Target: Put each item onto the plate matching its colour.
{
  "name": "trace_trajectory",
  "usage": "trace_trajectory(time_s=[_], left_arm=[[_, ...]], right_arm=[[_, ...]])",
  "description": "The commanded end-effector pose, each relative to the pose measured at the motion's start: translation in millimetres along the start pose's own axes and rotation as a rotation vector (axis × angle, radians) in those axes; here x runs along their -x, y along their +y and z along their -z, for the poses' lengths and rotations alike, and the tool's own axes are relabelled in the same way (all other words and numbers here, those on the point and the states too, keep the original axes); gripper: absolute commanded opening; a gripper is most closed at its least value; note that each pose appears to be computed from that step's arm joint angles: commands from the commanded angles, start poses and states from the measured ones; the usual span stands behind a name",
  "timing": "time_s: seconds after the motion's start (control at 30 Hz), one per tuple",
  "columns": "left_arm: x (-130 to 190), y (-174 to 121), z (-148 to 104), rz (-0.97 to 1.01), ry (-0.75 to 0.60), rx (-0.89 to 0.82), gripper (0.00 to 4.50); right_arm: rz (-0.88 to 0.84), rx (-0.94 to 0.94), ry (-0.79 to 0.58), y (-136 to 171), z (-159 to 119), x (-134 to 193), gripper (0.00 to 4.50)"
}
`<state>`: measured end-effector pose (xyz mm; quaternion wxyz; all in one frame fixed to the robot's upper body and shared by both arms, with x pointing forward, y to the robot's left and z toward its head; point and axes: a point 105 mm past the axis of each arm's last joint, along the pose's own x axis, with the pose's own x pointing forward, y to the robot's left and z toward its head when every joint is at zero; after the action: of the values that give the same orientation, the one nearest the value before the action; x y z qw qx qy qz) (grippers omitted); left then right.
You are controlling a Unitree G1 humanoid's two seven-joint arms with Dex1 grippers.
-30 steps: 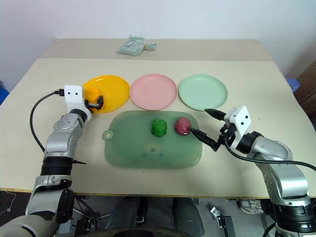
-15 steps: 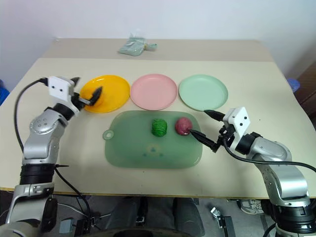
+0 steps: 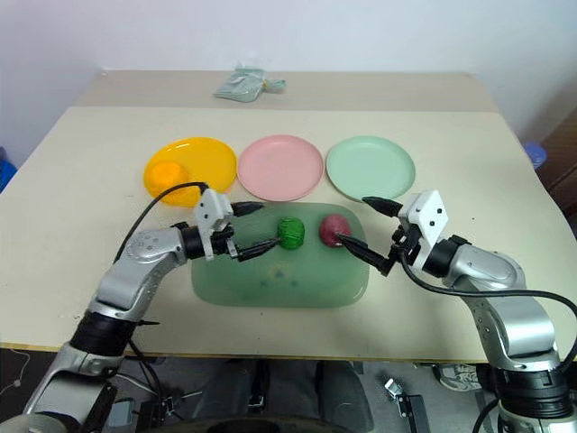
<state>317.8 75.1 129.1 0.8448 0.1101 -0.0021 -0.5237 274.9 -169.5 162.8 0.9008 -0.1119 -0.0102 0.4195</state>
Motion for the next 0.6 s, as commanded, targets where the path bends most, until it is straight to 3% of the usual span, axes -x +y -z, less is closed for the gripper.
trace_trajectory(time_s=[0.03,0.13,0.33,0.6], left_arm=[[1.3,8.1,-14.6,-0.015,-0.041,-0.034,4.44],[14.3,13.3,-12.7,-0.033,-0.031,-0.049,4.44],[60.6,22.6,2.5,-0.099,0.051,-0.05,4.44],[95.0,10.1,17.8,-0.101,0.145,-0.08,4.44]], right_arm=[[-0.024,0.03,-0.027,5.1,-14.3,1.6,4.5],[-0.074,-0.011,-0.024,15.0,-19.4,-7.4,4.5],[-0.089,0.141,0.072,26.4,-19.5,-44.7,4.5],[-0.168,0.187,0.162,45.8,-6.4,-84.8,4.5]])
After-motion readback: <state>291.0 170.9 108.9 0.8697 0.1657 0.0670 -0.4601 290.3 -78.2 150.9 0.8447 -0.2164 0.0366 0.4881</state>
